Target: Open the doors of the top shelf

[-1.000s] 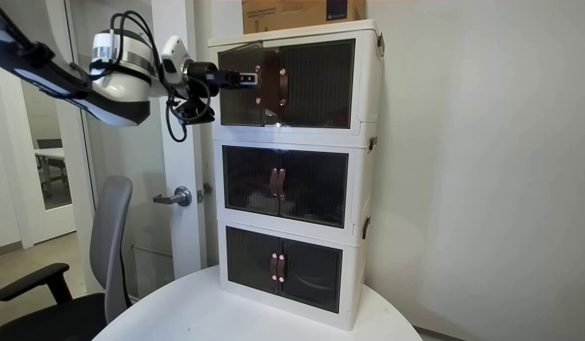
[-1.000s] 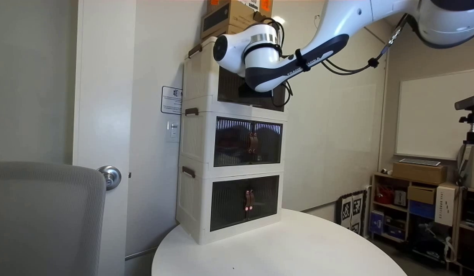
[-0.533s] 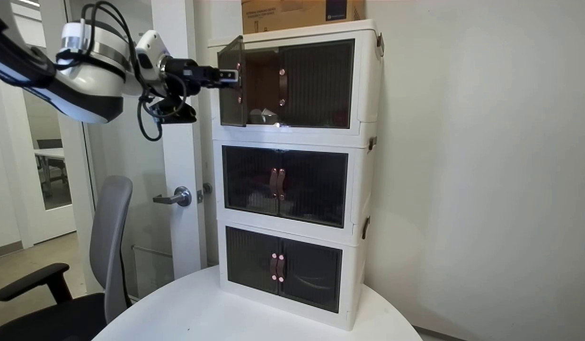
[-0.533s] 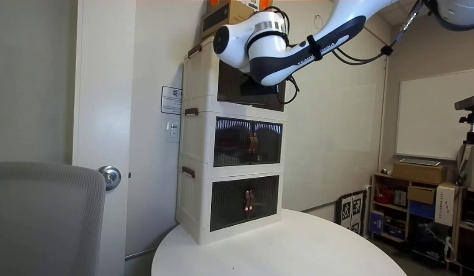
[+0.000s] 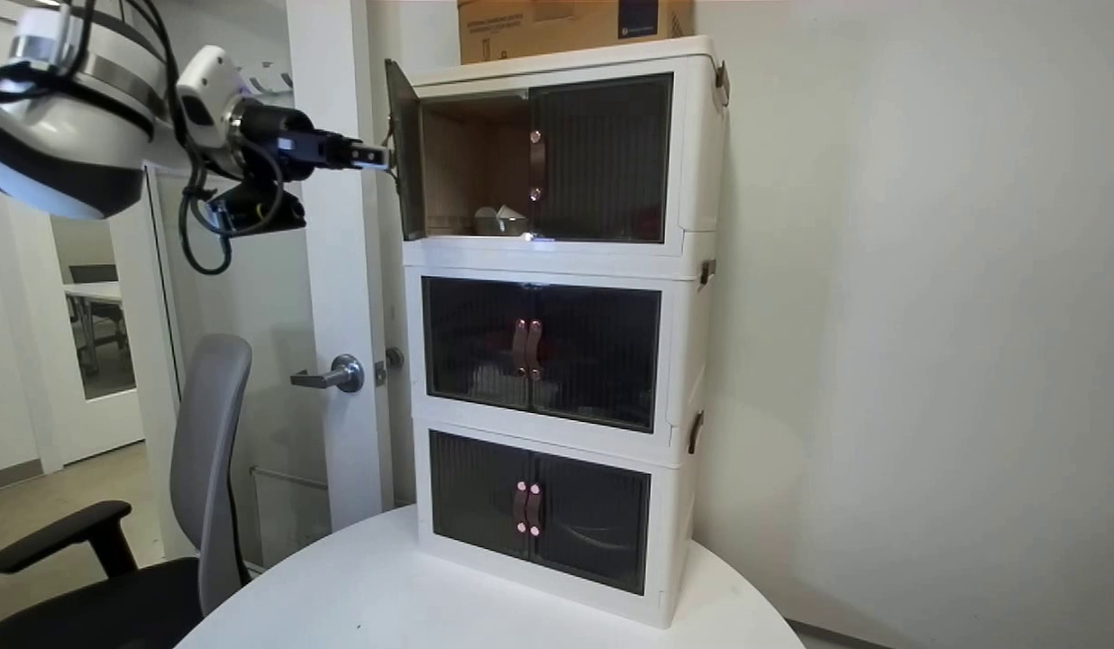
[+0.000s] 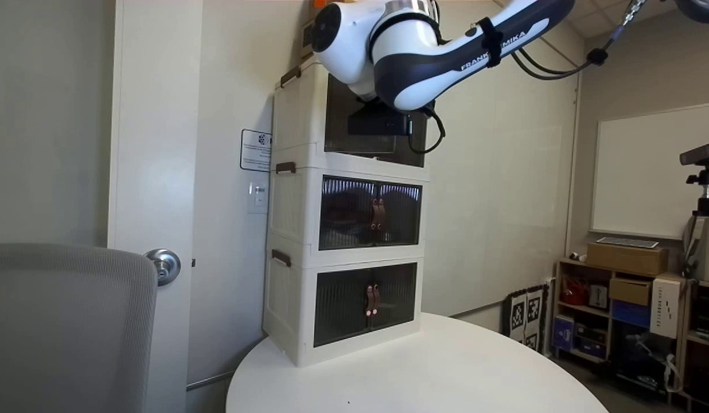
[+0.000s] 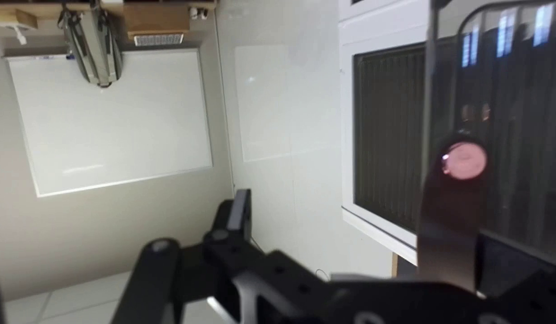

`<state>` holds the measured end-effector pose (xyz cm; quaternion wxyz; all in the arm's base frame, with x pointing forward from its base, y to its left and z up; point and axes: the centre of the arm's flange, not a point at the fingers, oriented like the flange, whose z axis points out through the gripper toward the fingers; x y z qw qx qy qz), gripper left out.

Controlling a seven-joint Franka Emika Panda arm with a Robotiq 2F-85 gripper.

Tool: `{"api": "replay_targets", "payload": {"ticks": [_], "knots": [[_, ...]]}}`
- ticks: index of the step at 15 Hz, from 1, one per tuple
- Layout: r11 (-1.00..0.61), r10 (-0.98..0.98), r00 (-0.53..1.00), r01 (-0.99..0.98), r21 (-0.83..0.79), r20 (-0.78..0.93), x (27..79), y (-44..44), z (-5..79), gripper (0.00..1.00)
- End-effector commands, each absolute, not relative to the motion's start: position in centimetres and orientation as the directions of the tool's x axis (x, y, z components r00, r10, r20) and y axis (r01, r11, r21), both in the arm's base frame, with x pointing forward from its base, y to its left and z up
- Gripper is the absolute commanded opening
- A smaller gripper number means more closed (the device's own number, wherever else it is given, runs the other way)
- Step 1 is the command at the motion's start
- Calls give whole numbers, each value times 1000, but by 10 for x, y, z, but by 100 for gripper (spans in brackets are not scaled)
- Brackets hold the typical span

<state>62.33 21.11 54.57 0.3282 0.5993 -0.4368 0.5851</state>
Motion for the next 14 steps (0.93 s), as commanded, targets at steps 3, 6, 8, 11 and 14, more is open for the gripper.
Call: {"api": "replay_targets", "payload": {"ticks": [3,6,8,11,14], "knots": [[-599,-281,20,-785,-159,960,573,282,524,100],[-663,-310,67,-730,-165,948,564,306,513,100],[-679,-335,102,-716,-165,937,557,312,511,100],[-712,-423,231,-684,-163,876,555,312,517,100],[-747,-490,358,-642,-171,795,557,293,542,100]]}}
